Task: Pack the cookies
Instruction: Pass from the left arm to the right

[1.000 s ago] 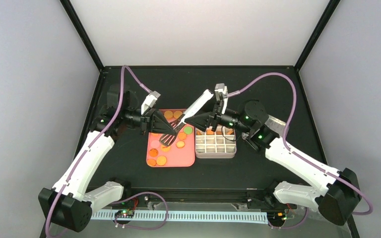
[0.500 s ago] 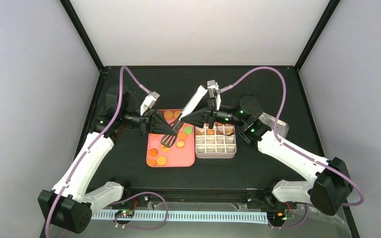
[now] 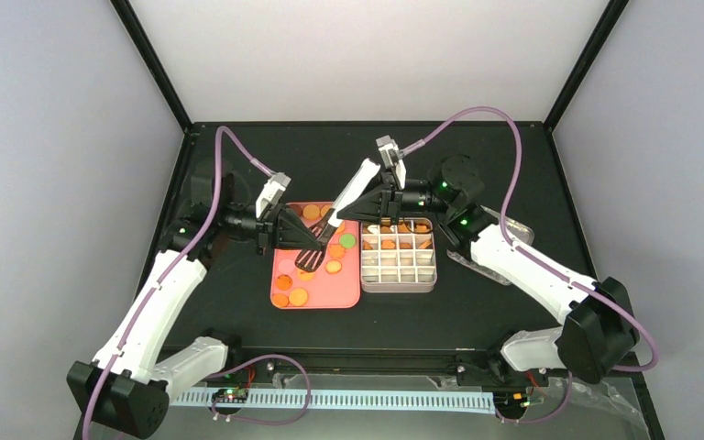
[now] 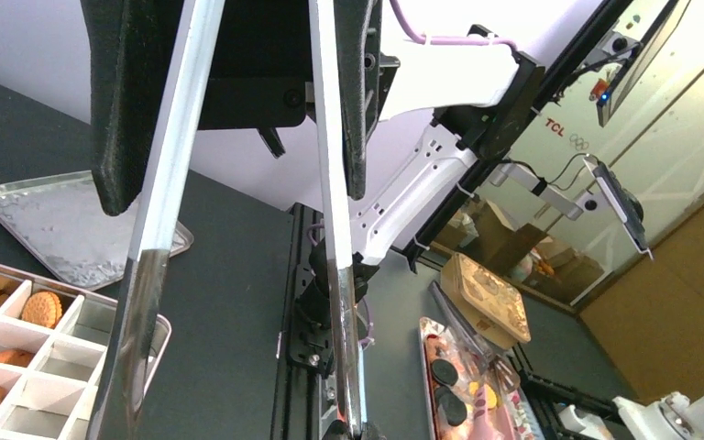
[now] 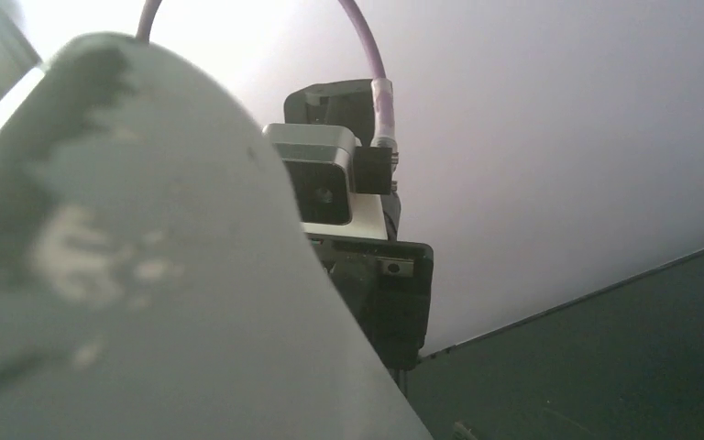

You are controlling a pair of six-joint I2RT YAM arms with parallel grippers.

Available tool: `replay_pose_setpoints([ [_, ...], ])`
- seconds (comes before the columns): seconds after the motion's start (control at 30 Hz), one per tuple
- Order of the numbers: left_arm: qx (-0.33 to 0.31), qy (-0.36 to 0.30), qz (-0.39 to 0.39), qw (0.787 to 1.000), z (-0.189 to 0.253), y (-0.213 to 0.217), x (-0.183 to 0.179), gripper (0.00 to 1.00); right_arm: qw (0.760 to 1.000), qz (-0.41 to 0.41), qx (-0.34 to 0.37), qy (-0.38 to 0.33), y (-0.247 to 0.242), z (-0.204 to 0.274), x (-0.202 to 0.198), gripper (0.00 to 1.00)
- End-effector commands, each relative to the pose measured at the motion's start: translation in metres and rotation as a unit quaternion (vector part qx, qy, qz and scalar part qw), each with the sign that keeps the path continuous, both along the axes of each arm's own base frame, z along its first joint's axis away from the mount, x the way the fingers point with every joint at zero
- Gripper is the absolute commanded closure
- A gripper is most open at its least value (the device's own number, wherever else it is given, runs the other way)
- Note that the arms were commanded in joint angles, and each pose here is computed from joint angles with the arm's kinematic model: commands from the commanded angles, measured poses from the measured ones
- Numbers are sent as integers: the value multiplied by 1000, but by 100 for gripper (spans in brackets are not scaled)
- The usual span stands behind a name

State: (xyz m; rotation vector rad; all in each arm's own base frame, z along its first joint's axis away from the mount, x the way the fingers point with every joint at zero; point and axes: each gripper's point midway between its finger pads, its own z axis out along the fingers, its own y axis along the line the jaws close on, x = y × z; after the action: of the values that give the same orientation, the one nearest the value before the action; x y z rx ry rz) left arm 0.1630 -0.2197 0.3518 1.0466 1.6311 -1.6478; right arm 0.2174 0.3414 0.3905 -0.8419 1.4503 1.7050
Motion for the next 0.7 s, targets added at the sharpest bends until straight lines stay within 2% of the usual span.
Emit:
replay_pose_setpoints([
  [0.0,-10,-36,-11,999,7,2,-9,98,999,34,-20,-14,3,0,-5,44],
  [0.5,5,-22,-12,1000,-9,2,-7,99,997,69,-36,-11,13,-4,-3,43],
  [0.57,9,-22,-11,1000,-13,2,-6,99,996,74,-36,-13,12,-2,-5,36],
  [0.67,16,-19,-11,1000,-17,2,-4,98,996,72,-39,-22,11,1,-7,34],
])
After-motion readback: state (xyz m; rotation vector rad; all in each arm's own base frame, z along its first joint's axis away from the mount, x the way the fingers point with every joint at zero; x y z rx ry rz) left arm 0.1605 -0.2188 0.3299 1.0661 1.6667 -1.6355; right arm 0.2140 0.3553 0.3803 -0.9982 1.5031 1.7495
